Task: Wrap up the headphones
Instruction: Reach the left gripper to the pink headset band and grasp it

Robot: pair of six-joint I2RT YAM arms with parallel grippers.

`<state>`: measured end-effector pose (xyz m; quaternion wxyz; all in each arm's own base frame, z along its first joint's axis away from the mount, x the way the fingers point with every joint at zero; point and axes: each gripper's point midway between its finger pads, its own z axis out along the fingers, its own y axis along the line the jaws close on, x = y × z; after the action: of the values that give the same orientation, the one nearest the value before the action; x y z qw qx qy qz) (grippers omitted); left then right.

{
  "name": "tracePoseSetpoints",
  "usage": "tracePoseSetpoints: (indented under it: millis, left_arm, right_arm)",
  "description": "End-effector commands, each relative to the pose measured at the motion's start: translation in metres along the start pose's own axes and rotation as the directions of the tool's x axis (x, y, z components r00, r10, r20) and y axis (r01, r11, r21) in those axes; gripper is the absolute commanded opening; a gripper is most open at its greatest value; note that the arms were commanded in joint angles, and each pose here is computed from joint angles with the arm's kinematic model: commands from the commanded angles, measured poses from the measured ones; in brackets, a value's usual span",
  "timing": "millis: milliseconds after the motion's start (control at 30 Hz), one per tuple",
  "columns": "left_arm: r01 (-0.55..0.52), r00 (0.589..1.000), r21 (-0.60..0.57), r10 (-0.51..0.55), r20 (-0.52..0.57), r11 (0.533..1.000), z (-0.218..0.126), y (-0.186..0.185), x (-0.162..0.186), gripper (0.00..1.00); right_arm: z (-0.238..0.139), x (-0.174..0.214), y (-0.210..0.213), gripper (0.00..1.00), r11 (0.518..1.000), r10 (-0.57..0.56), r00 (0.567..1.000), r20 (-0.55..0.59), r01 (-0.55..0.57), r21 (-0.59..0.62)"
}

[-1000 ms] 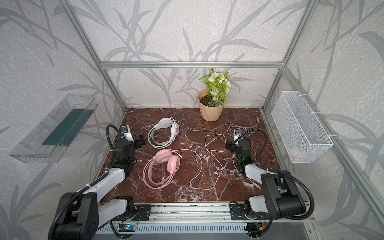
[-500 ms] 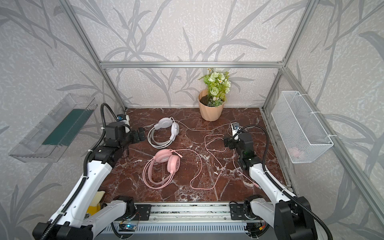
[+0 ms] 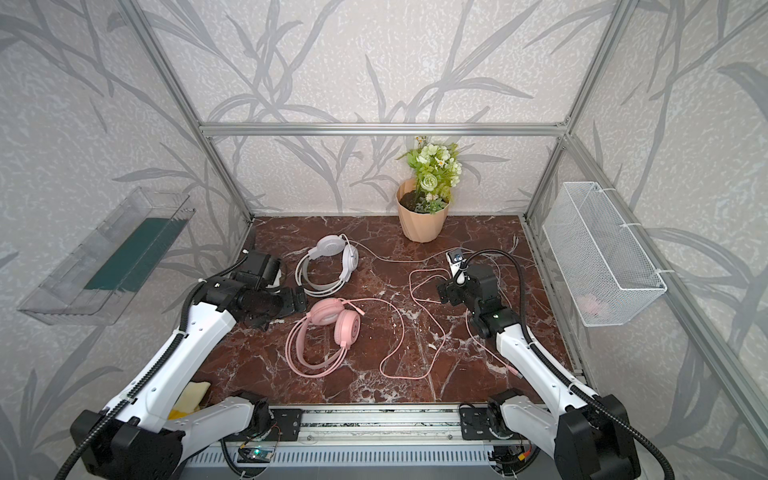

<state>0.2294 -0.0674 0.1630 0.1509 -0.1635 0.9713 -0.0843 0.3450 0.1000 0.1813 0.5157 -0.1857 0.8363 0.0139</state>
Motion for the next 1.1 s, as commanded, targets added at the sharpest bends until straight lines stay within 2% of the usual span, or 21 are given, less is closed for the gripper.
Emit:
tracePoseSetpoints:
  millis: [0, 167, 467, 767, 1067]
  left_arm:
    - [0.084, 0.981, -0.058, -0.093, -0.172, 0.995, 0.015, 0.011, 0.041, 0.99]
    - [0.085, 0.945, -0.111, -0.116, -0.305, 0.990, 0.038, 0.024, 0.074, 0.99]
    - [0.103, 0.916, -0.166, -0.159, -0.369, 0.981, 0.065, 0.038, 0.098, 0.98]
    - [0.124, 0.906, -0.215, -0.199, -0.375, 0.969, 0.087, 0.043, 0.100, 0.96]
    - [0.138, 0.905, -0.247, -0.223, -0.361, 0.959, 0.110, 0.050, 0.101, 0.84]
  right_arm:
    - [-0.006, -0.001, -0.001, 0.99, 1.000, 0.000, 1.000, 0.004, 0.000, 0.015]
    - [-0.008, 0.001, -0.003, 0.99, 1.000, 0.011, 1.000, 0.002, -0.011, 0.029]
    - [-0.002, 0.001, 0.000, 0.99, 0.999, 0.049, 0.999, -0.003, -0.049, 0.020]
    - [0.004, 0.001, 0.006, 0.99, 0.999, 0.048, 0.999, -0.010, -0.048, 0.017]
    - [0.003, -0.001, 0.005, 0.99, 0.998, 0.048, 0.999, -0.001, -0.048, 0.031]
